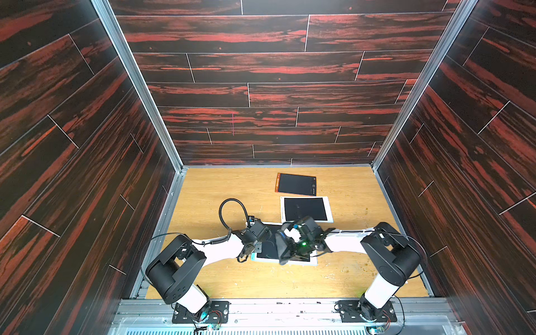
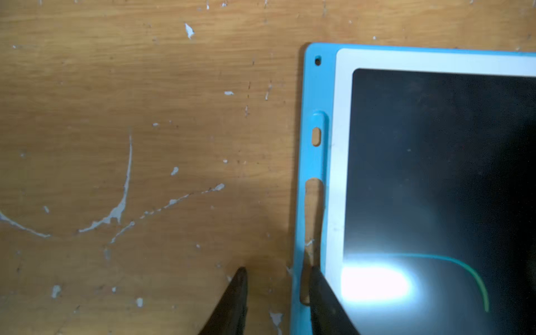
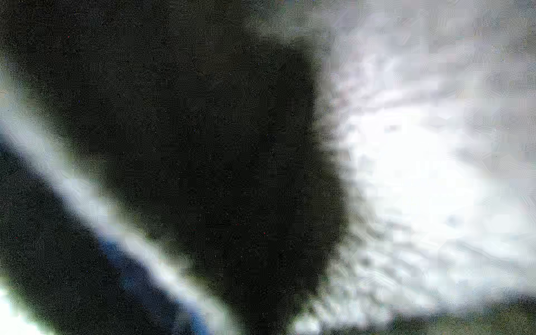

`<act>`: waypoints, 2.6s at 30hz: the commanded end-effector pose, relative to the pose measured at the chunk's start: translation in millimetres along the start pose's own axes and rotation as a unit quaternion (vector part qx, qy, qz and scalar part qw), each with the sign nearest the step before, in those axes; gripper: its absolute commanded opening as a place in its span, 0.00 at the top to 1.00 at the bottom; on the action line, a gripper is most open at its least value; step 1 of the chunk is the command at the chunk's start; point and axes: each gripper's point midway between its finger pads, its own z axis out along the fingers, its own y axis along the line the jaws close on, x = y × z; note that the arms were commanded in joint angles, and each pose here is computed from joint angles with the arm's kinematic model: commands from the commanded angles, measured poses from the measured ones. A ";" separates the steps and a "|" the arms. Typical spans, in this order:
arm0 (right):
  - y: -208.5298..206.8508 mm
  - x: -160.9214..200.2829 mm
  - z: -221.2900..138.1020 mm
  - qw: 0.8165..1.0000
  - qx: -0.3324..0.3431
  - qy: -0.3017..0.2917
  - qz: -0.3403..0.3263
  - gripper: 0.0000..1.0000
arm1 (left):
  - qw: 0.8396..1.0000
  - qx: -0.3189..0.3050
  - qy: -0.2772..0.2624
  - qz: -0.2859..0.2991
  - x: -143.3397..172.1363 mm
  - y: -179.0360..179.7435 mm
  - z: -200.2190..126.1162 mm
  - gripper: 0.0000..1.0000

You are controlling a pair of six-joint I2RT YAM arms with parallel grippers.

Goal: Wipe the drawing tablet
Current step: Wipe the dirt from the drawing tablet.

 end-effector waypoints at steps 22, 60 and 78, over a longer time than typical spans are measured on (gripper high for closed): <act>-142.8 87.0 -54.9 0.941 0.233 0.021 0.246 1.00 | 0.999 -0.018 0.027 0.011 15.0 9.6 10.8 0.63; -139.1 71.1 -111.6 0.896 0.324 -0.035 0.302 1.00 | 0.999 -0.016 0.025 0.014 12.2 10.5 7.1 0.62; -137.6 59.5 -133.9 0.885 0.365 -0.047 0.285 1.00 | 0.990 -0.125 0.022 0.061 -13.0 43.0 4.7 0.61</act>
